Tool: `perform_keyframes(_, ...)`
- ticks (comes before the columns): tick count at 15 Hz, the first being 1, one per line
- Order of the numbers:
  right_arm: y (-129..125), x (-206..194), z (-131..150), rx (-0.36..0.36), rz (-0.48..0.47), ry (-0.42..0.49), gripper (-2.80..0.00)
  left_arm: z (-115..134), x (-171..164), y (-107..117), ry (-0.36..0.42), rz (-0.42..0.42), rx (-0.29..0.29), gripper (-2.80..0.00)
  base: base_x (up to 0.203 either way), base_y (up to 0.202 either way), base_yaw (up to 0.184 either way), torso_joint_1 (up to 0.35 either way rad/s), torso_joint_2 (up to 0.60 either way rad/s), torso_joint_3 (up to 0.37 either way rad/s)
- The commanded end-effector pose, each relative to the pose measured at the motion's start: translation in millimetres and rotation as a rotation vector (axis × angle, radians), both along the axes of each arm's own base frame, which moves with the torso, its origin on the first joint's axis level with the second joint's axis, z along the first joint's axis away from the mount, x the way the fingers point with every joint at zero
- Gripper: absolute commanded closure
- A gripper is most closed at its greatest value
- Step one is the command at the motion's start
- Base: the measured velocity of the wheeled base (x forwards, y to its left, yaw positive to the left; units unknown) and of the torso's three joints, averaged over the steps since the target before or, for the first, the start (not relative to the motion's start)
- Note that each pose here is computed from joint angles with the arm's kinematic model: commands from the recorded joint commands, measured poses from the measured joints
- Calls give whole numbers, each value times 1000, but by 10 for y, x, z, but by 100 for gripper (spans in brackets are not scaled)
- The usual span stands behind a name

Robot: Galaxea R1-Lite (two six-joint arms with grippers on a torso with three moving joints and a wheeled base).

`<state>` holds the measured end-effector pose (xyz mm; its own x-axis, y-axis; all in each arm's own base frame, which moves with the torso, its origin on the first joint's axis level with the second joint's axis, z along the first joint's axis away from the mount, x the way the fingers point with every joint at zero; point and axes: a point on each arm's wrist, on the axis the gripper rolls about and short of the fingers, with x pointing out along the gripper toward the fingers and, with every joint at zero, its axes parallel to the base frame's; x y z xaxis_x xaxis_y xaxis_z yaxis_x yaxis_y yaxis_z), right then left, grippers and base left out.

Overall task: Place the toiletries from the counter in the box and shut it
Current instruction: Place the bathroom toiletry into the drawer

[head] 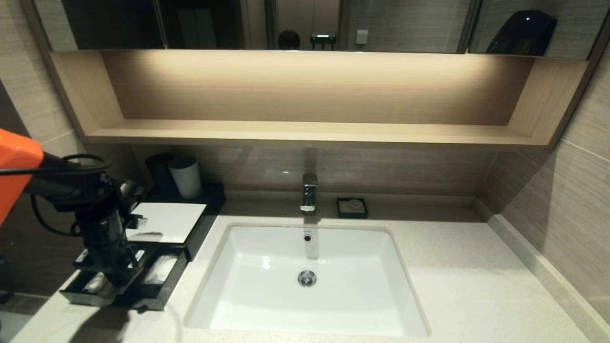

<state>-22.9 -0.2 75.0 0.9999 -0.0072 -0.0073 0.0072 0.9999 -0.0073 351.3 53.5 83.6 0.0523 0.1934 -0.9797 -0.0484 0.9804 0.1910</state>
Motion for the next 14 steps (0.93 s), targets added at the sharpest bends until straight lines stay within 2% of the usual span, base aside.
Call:
perform_keyframes(1, 0, -1, -1, 0, 0, -1, 0, -26, 19, 4, -3, -1, 2, 0, 0, 0, 0, 0, 0, 0)
perform_keyframes(14, 0, -1, -1, 0, 0, -1, 0, -46, 209, -5, -81, 8, 8, 0, 0, 0, 0, 0, 0, 0)
